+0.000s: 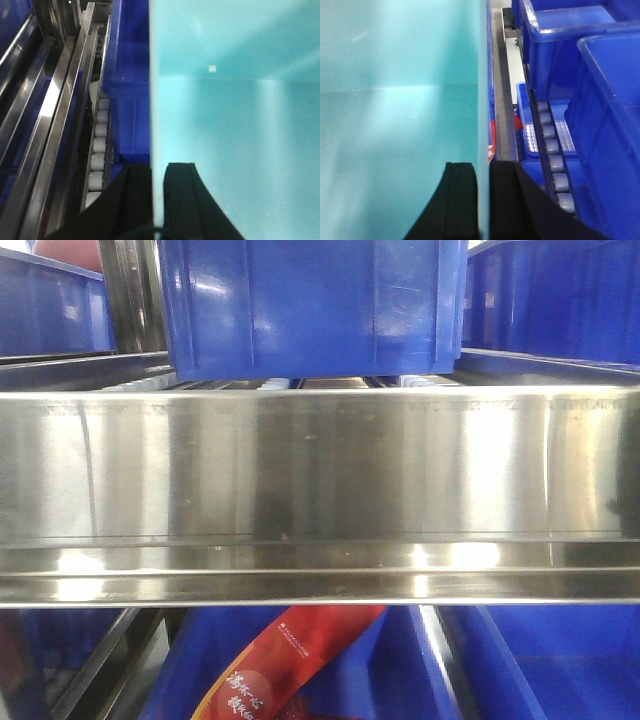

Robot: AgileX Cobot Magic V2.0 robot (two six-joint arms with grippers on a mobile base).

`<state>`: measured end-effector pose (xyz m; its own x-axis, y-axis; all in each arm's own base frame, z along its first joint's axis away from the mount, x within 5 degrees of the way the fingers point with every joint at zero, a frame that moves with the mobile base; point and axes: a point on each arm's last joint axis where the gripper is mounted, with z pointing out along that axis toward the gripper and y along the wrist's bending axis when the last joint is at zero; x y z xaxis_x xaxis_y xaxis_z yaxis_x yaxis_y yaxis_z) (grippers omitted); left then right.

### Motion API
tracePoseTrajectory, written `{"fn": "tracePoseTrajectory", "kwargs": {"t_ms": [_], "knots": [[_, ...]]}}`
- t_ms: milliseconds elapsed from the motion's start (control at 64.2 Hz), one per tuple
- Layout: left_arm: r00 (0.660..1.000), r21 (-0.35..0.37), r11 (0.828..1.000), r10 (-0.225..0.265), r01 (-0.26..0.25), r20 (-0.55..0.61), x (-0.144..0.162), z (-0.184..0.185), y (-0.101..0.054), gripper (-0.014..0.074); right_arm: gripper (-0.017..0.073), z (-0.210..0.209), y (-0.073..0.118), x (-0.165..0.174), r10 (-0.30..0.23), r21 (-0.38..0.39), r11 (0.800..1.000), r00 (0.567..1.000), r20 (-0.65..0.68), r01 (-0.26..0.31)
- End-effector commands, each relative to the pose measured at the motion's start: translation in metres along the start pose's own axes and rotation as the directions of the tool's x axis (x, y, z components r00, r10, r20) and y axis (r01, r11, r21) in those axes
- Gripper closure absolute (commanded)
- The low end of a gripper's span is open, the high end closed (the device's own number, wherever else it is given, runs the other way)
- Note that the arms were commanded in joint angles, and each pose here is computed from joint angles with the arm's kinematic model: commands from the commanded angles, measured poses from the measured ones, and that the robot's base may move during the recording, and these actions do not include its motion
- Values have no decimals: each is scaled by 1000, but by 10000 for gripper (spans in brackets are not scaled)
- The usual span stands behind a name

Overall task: Fetch blue bin and place on conveyor start
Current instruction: 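Hold the bin with both grippers while the base backs away from the rack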

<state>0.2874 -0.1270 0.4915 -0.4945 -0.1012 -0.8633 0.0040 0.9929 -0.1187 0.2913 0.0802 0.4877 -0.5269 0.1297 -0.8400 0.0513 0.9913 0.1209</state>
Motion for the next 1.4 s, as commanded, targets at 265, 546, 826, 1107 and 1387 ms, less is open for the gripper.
{"fn": "tracePoseTrajectory", "kwargs": {"t_ms": [265, 546, 826, 1107, 1387], "knots": [[998, 12, 1000, 17, -18, 62, -8, -12, 1, 705, 718, -5, -1, -8, -9, -3, 1000, 998, 62, 9], [996, -22, 999, 40, -38, 83, -10, -12, 4, 705, 718, -5, -1, -8, -9, -2, 1000, 998, 60, 9], [995, -19, 999, 40, -39, 86, -10, -12, 4, 705, 718, -5, -1, -8, -9, -1, 1000, 998, 59, 9], [995, -19, 999, 40, -39, 86, -10, -12, 4, 705, 718, -5, -1, -8, -9, -1, 1000, 998, 59, 9], [995, -19, 999, 40, -39, 86, -10, -12, 4, 705, 718, -5, -1, -7, -9, 1, 1000, 998, 55, 9]]}}
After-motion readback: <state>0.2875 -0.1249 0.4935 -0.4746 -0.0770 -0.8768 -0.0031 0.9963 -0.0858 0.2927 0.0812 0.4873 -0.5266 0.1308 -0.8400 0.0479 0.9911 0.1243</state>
